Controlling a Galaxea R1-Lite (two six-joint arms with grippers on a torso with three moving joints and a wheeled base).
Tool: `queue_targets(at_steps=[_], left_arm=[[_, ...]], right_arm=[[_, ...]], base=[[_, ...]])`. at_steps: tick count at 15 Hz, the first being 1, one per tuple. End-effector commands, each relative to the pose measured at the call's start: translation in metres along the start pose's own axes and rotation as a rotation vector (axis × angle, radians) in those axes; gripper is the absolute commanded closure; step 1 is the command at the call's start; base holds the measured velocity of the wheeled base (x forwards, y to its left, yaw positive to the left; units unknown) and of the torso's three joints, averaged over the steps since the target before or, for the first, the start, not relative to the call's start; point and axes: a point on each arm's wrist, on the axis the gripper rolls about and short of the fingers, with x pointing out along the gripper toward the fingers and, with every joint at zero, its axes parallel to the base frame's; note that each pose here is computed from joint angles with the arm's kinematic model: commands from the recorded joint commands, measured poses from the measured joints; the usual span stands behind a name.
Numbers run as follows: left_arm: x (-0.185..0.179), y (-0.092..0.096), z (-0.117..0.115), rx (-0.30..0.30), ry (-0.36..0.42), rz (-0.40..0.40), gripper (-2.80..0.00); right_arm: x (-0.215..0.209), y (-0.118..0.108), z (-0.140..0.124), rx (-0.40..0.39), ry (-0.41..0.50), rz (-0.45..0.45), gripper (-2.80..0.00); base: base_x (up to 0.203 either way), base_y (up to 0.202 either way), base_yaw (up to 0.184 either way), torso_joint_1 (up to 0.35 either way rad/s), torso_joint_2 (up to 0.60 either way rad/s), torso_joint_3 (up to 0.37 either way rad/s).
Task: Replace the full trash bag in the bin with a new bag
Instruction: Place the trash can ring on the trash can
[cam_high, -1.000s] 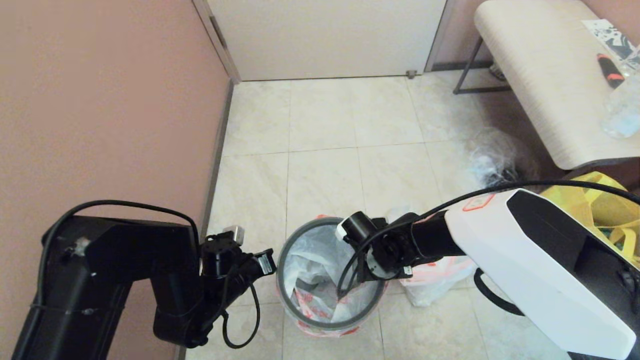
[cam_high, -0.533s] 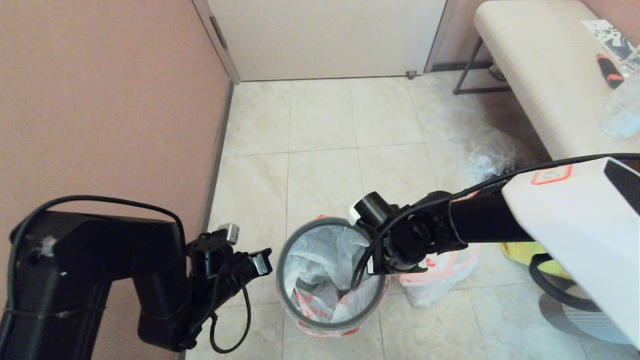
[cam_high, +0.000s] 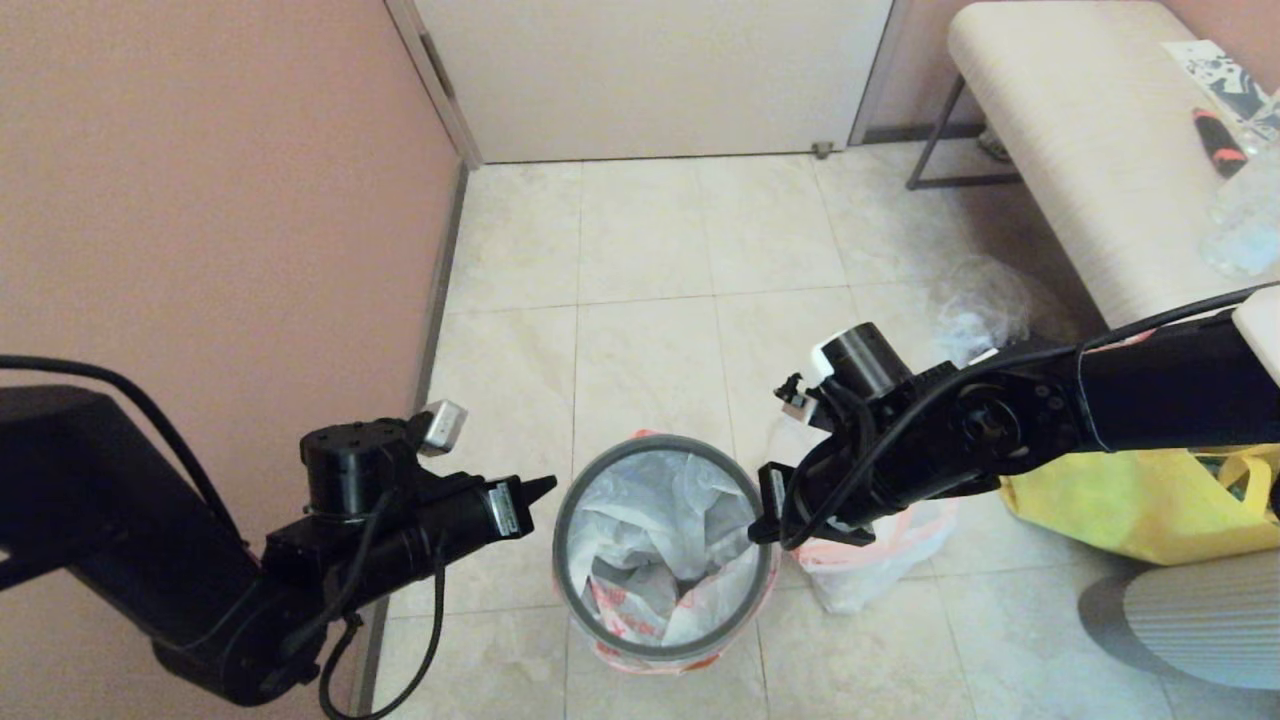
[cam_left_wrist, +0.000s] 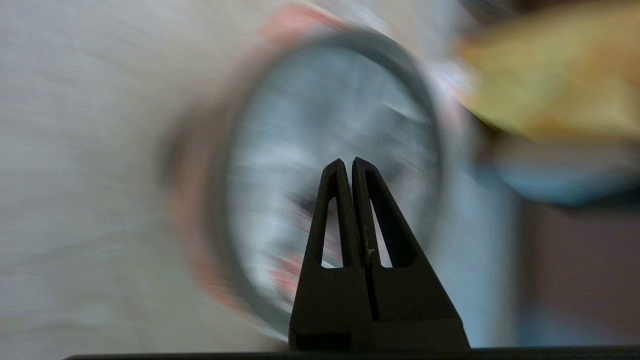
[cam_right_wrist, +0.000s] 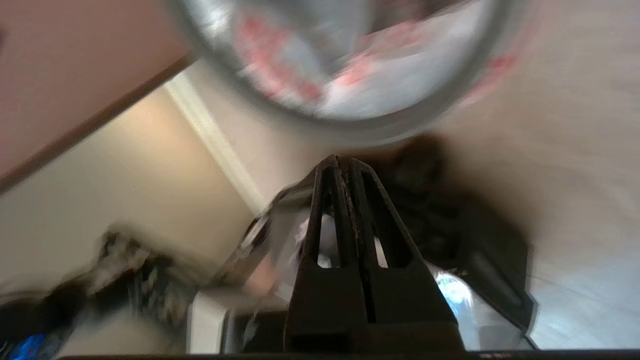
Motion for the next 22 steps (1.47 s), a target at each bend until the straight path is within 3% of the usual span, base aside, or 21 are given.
queue_targets(at_steps=[1, 4, 8, 10, 12, 14, 16, 18, 20, 22], left_arm=[[-0.002, -0.007, 0.016, -0.008, 0.061, -0.126, 0.00], [0.031, 0.018, 0.006, -0.042, 0.141, -0.131, 0.00], [0.062, 0.054, -0.017, 0.004, 0.204, -0.088, 0.00], [0.081, 0.076, -0.041, 0.037, 0.263, -0.064, 0.00], [0.099, 0.089, -0.045, 0.110, 0.259, -0.011, 0.00], [0.101, 0.092, -0.046, 0.112, 0.282, 0.014, 0.00], [0.094, 0.082, -0.033, 0.125, 0.252, 0.003, 0.00], [0.074, 0.050, 0.005, 0.169, 0.148, -0.037, 0.00], [0.034, -0.001, 0.059, 0.217, -0.035, -0.096, 0.00], [-0.023, -0.052, 0.102, 0.259, -0.220, -0.158, 0.00]], right_arm=[[0.007, -0.017, 0.005, -0.012, 0.049, 0.057, 0.00], [0.043, -0.049, 0.012, -0.068, 0.092, 0.086, 0.00], [0.096, -0.095, 0.017, -0.119, 0.095, 0.126, 0.00], [0.126, -0.120, 0.017, -0.157, 0.087, 0.137, 0.00], [0.141, -0.127, 0.020, -0.233, 0.074, 0.154, 0.00], [0.136, -0.121, 0.021, -0.240, 0.070, 0.158, 0.00], [0.099, -0.095, 0.026, -0.272, 0.035, 0.173, 0.00], [0.042, -0.061, 0.027, -0.322, -0.029, 0.193, 0.00], [-0.029, -0.029, 0.017, -0.367, -0.104, 0.192, 0.00], [-0.098, -0.007, -0.007, -0.375, -0.147, 0.122, 0.00]], base=[[0.000, 0.000, 0.000, 0.000, 0.00, 0.000], [0.000, 0.000, 0.000, 0.000, 0.00, 0.000], [0.000, 0.000, 0.000, 0.000, 0.00, 0.000], [0.000, 0.000, 0.000, 0.000, 0.00, 0.000], [0.000, 0.000, 0.000, 0.000, 0.00, 0.000], [0.000, 0.000, 0.000, 0.000, 0.00, 0.000], [0.000, 0.000, 0.000, 0.000, 0.00, 0.000], [0.000, 0.000, 0.000, 0.000, 0.00, 0.000], [0.000, 0.000, 0.000, 0.000, 0.00, 0.000], [0.000, 0.000, 0.000, 0.000, 0.00, 0.000]])
